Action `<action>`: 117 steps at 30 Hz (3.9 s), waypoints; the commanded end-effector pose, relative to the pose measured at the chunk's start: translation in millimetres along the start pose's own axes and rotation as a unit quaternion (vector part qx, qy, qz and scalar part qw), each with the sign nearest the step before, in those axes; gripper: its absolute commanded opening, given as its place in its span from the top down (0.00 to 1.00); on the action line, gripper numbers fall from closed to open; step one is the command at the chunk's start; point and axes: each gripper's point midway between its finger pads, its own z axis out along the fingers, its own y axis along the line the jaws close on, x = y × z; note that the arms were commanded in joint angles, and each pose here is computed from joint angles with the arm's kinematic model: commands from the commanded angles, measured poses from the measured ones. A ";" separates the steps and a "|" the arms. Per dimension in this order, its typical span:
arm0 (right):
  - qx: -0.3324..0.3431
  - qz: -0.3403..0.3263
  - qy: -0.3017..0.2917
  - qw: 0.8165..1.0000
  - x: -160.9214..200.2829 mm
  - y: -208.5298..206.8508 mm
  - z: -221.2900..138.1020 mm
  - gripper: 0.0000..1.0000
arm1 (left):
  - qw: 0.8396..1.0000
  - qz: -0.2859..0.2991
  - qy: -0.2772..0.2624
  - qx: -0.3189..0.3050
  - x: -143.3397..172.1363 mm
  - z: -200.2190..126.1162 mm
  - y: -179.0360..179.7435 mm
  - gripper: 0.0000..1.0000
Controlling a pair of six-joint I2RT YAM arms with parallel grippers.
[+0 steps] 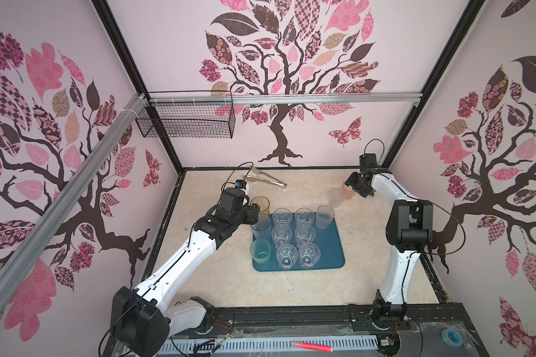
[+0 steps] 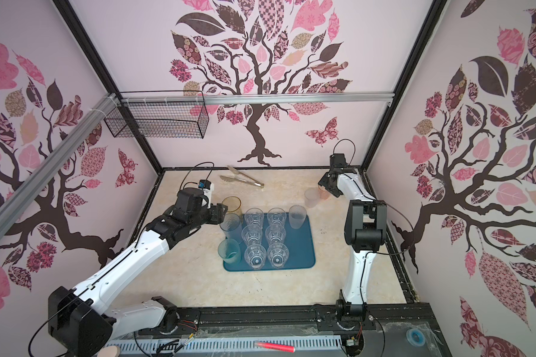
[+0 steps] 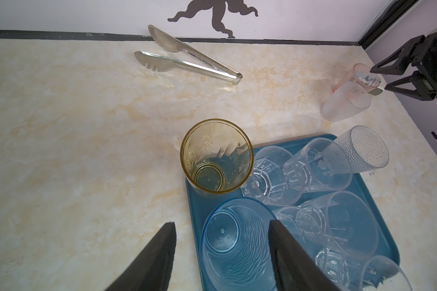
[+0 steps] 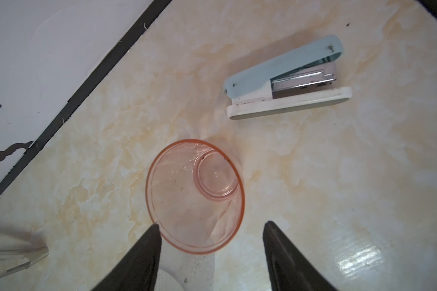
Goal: Place the glasses into the tray
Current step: Pick up the glass from the top-right of the table, then place the glass on the tray.
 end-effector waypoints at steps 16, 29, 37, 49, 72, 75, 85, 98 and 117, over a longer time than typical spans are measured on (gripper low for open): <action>0.019 -0.008 0.016 1.000 1.0 -7.2 46.4 0.73 | 1.000 0.007 -0.015 -0.006 2.3 -7.1 3.7 0.39; 0.005 -0.021 -0.034 0.999 -24.5 -0.1 -30.3 0.95 | 0.999 0.004 -0.033 -0.010 -3.4 -13.9 5.7 0.40; 0.010 -0.040 -0.044 0.998 -8.7 -17.4 -97.6 0.96 | 0.998 -0.001 -0.045 -0.034 -9.7 -15.5 13.2 0.40; 0.077 -0.130 0.039 0.988 105.6 -74.0 -168.1 0.97 | 0.998 -0.006 -0.042 -0.039 -5.9 -10.5 15.4 0.41; 0.062 -0.247 0.144 0.956 246.9 -32.2 -133.9 0.94 | 0.998 -0.005 -0.040 -0.039 -1.2 -9.6 16.8 0.41; 0.068 -0.254 0.153 0.953 251.9 -33.5 -125.3 0.92 | 0.998 -0.006 -0.039 -0.040 -0.3 -9.0 17.0 0.41; 0.079 -0.270 0.165 0.945 259.8 -35.6 -106.9 0.77 | 0.998 -0.004 -0.036 -0.043 2.3 -7.7 18.4 0.41; 0.004 -0.237 0.079 0.968 175.8 5.1 -178.2 0.57 | 0.998 -0.002 -0.031 -0.047 6.6 -6.6 20.5 0.41; 0.016 -0.082 -0.015 0.996 50.8 16.1 -50.7 0.44 | 0.999 -0.001 -0.025 -0.046 9.7 -10.8 20.7 0.41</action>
